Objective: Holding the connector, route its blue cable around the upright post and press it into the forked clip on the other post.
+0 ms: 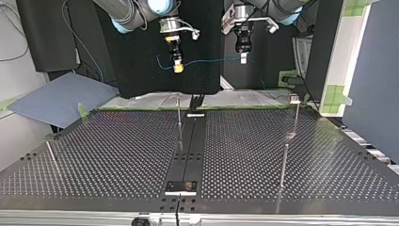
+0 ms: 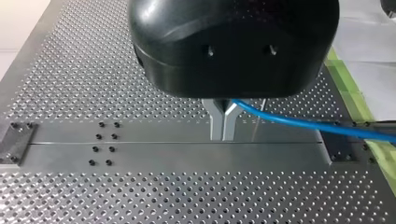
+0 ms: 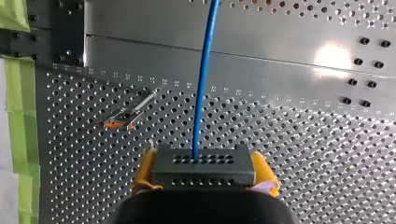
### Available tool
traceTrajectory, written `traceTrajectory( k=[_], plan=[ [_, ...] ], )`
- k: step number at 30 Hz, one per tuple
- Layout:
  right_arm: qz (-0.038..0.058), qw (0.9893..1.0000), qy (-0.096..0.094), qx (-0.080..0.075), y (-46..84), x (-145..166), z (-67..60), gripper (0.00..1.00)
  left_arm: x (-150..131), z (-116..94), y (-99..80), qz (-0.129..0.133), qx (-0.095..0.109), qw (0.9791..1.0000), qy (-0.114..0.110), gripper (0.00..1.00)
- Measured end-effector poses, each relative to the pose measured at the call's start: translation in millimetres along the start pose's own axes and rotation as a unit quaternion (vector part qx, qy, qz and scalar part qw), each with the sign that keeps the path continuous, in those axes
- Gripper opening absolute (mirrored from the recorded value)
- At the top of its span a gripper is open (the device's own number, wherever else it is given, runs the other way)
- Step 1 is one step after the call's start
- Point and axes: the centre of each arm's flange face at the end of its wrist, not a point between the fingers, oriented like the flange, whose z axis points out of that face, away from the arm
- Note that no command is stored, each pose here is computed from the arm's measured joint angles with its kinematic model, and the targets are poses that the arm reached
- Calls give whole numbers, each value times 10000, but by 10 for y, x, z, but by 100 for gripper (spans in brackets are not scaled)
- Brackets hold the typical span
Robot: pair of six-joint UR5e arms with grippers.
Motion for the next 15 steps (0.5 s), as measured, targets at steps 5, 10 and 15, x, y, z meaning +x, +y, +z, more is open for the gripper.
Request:
traceTrajectory(
  k=[5, 10, 15],
  plan=[
    [0, 10000, 0, 0, 0, 0, 0, 0, -7, -1, 1, 9, 0, 10000, -6, 0],
    [0, 10000, 0, 0, 0, 0, 0, 0, -8, -1, 1, 10, 0, 10000, -5, 0],
    [-40, 10000, 1, 24, -37, 17, 6, 0, -71, 75, -4, 50, -3, 10000, -51, 0]
  ],
)
